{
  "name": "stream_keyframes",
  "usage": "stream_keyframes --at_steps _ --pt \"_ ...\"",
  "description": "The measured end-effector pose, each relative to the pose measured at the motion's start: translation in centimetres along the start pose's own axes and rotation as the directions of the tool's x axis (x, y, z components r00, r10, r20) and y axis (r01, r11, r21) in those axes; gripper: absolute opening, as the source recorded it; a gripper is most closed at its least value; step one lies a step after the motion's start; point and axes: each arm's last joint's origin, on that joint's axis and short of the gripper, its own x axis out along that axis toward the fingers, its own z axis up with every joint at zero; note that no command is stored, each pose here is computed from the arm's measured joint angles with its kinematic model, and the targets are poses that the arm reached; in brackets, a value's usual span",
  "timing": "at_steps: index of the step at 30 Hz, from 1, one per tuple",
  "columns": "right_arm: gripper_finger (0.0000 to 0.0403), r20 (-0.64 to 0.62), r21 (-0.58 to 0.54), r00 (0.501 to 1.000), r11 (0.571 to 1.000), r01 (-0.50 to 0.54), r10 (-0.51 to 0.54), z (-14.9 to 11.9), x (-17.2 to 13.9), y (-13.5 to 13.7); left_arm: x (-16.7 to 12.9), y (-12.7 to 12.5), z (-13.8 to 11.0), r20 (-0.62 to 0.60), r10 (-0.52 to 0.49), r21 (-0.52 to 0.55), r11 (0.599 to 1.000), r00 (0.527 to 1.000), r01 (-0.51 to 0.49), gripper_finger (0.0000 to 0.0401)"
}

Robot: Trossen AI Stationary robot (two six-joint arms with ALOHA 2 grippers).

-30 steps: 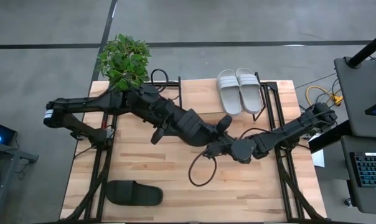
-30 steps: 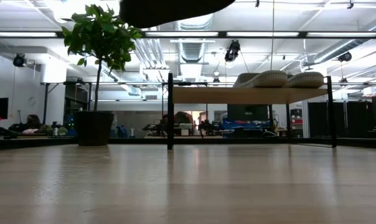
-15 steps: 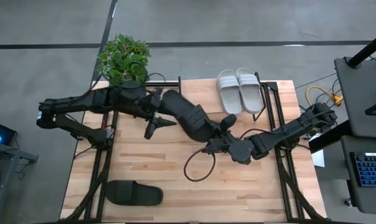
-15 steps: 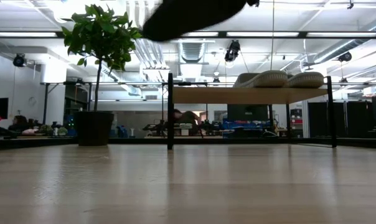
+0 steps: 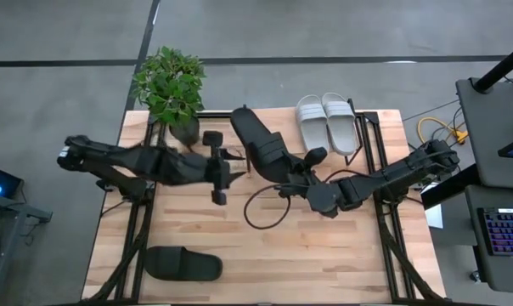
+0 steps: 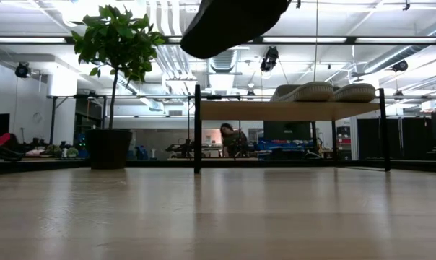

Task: Pick and place slides into the shelf
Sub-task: Put the top black slide on the shelf

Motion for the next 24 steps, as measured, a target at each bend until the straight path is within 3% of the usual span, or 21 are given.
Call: stream_keyframes --at_steps 4,7,12,19,24 --pt "0.0008 -0.006 0.025 1.000 1.000 0.006 -0.006 -0.1 0.3 -0.1 0.7 -1.8 0.4 -0.060 0.145 0.108 0.985 0.988 -0.138 0.0152" --pt "0.0008 -0.009 0.031 1.000 0.999 0.007 -0.007 -0.1 0.4 -0.1 1.0 -2.3 0.8 -0.059 0.185 0.110 0.978 0.981 -0.178 0.0152" --pt "0.0008 -0.008 0.032 1.000 0.999 0.006 -0.006 0.0 0.4 0.0 1.9 -2.8 1.4 -0.032 0.217 0.101 0.972 0.976 -0.213 0.0152" --pt "0.0008 -0.013 -0.022 1.000 1.000 0.002 -0.002 -0.1 0.7 1.0 3.0 -3.7 1.9 -0.007 0.219 0.198 0.957 0.976 -0.213 0.0152" --pt "0.0008 -0.057 -0.043 0.996 0.997 0.070 -0.072 0.4 0.6 0.3 3.5 -4.0 1.8 -0.023 0.226 0.246 0.945 0.974 -0.214 0.0152"
